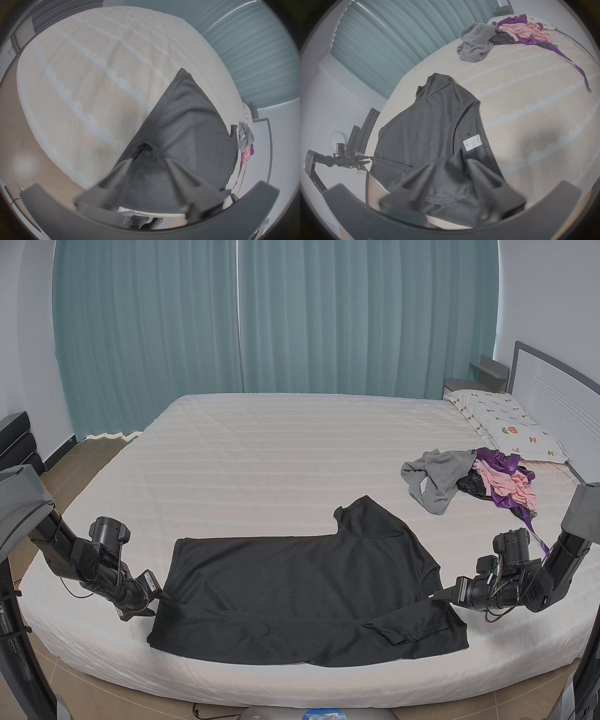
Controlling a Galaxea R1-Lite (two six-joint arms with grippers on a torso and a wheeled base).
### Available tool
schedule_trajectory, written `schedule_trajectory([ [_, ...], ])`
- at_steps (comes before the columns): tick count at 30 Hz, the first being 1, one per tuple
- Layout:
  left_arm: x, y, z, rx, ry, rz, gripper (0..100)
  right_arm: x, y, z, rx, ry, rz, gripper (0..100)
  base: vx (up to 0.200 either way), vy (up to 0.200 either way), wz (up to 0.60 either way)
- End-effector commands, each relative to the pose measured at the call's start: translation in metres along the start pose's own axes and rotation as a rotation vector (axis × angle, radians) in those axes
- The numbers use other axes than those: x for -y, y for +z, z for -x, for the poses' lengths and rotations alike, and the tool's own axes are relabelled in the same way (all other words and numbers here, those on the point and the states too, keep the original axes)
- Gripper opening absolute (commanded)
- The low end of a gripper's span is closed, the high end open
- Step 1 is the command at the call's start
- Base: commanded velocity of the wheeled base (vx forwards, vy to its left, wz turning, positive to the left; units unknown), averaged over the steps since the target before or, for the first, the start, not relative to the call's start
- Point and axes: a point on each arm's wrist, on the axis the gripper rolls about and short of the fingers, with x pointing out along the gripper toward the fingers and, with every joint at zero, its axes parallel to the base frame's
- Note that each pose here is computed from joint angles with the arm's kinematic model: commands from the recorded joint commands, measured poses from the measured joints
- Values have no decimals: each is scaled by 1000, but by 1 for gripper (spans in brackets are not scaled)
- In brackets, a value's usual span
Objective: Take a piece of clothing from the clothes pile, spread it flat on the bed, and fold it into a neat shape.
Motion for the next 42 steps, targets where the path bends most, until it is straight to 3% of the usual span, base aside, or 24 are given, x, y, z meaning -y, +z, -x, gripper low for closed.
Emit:
schedule_trajectory([
  [1,0,1,-1,1,0,4,100,1,0,-1,-3,1,-12,100,0,0,0],
  [6,-5,2,3,1,-4,24,100,-9,3,17,34,29,-91,100,0,0,0],
  [14,-14,3,21,-15,-80,71,100,-24,-48,34,-79,74,-147,100,0,0,0],
  [18,-18,-6,26,-27,-77,75,100,-33,-65,35,-56,130,-232,100,0,0,0],
  [25,-22,-17,32,-56,-94,85,100,-32,-90,28,-11,138,-246,100,-114,0,0],
  [27,-23,-17,29,-65,-110,84,100,-31,-98,26,8,156,-283,100,-200,0,0],
  [35,-23,-16,28,-55,-121,80,100,-30,-100,25,4,159,-331,100,-75,0,0],
  [42,-23,-16,27,-55,-121,82,100,-33,-82,9,75,202,-332,100,0,0,0],
])
